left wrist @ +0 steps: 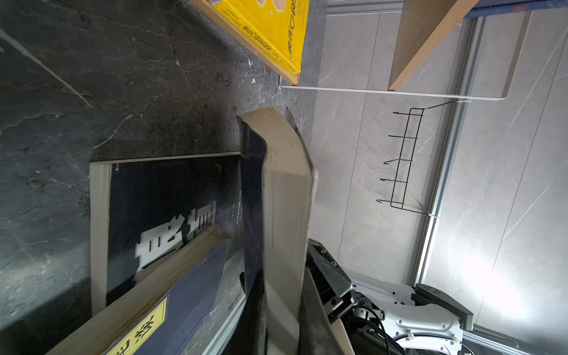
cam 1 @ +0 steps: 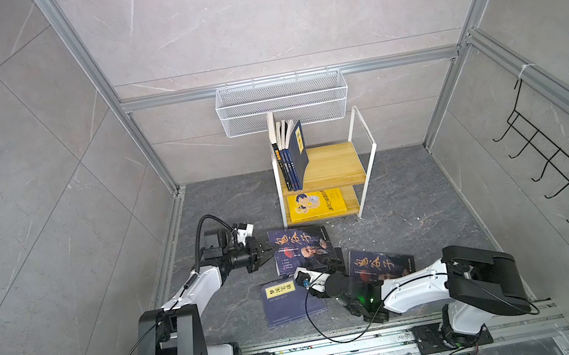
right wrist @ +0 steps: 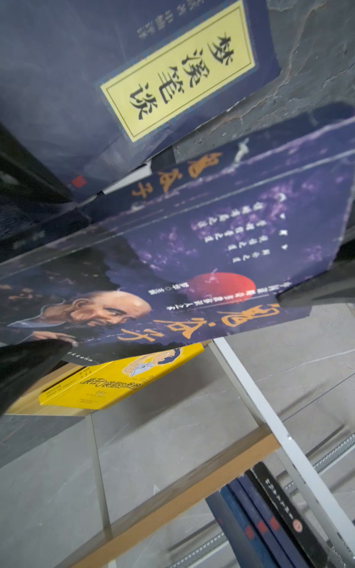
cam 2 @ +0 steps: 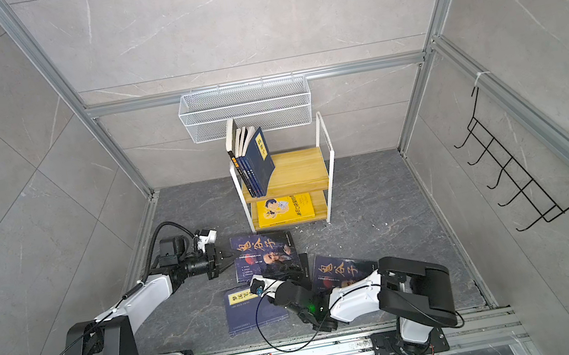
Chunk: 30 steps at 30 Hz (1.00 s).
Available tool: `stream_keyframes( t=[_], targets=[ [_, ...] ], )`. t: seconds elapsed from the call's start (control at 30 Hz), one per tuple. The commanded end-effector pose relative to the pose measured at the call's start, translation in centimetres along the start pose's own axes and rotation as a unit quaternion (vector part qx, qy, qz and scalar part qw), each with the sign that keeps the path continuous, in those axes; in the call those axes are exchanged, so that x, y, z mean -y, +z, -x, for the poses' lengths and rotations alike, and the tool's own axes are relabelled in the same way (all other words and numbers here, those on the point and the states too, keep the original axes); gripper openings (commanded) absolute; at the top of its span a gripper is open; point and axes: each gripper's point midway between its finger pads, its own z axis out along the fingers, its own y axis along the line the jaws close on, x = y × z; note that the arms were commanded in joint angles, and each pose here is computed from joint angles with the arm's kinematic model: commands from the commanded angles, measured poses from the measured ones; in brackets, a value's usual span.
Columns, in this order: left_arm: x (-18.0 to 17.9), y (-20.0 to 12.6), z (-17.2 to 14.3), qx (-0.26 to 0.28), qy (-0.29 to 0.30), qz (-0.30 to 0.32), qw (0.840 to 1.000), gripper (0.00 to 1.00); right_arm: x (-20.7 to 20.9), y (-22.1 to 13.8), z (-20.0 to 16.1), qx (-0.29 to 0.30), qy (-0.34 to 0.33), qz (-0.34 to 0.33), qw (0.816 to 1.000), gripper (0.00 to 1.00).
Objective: Stacking books/files
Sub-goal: Place the book on the bookshelf.
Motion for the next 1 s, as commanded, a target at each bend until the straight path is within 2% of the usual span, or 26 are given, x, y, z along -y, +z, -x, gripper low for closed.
stream_keyframes(
  t=[0.0,0.1,0.23,0.27,0.3,0.33,0.43,0.47,0.6,0.63,0.7,0.83,0.87,0.97],
  targets=[
    [3.1,-0.2,-0.2,-0.033,0.015,-0.05,0.998,0.0,1.3,0.4,1.7,0.011,-0.007,-0.056,0.998,0.71],
    [3.4,0.2,-0.9,-0.049,0.033,-0.058,0.997,0.0,1.8,1.0,1.6,0.009,-0.008,-0.093,0.996,0.7],
    [4.2,0.0,-1.5,-0.064,0.038,-0.072,0.995,0.0,1.8,1.9,1.6,-0.017,-0.058,-0.133,0.989,0.66],
    [4.3,0.0,-1.7,-0.067,0.041,-0.075,0.994,0.0,2.1,1.8,1.7,-0.014,-0.056,-0.146,0.988,0.59],
    [4.3,0.0,-1.9,-0.068,0.046,-0.076,0.994,0.0,2.4,1.6,1.6,-0.009,-0.051,-0.155,0.987,0.49],
    [4.1,0.0,-2.0,-0.068,0.051,-0.073,0.994,0.0,2.6,1.4,1.6,-0.005,-0.046,-0.162,0.986,0.33],
    [3.9,-0.2,-1.9,-0.054,0.074,-0.05,0.995,0.01,2.9,1.2,1.0,-0.02,-0.061,-0.172,0.983,0.07],
    [3.9,-0.4,-2.1,-0.053,0.092,-0.04,0.994,0.1,3.0,0.9,0.9,-0.022,-0.063,-0.173,0.983,0.01],
    [3.5,-1.1,-2.0,-0.026,0.139,-0.017,0.99,0.64,3.1,0.3,0.3,-0.025,-0.069,-0.167,0.983,0.0],
    [3.4,-1.5,-1.8,-0.014,0.154,-0.01,0.988,0.74,3.2,0.2,0.1,-0.03,-0.078,-0.169,0.982,0.0],
    [2.9,-2.5,-1.0,0.016,0.176,0.007,0.984,0.85,3.5,0.1,-0.1,-0.041,-0.094,-0.179,0.978,0.0],
    [2.5,-3.9,-0.5,0.058,0.223,0.028,0.973,0.94,3.9,-0.5,-0.2,-0.045,-0.124,-0.17,0.977,0.0],
    [2.5,-4.2,-0.5,0.064,0.233,0.029,0.97,0.99,4.2,-0.5,-0.2,-0.047,-0.134,-0.169,0.975,0.0],
    [3.0,-5.7,0.2,0.093,0.261,0.041,0.96,1.0,5.2,-0.6,-0.1,-0.058,-0.171,-0.172,0.968,0.0]
  ],
)
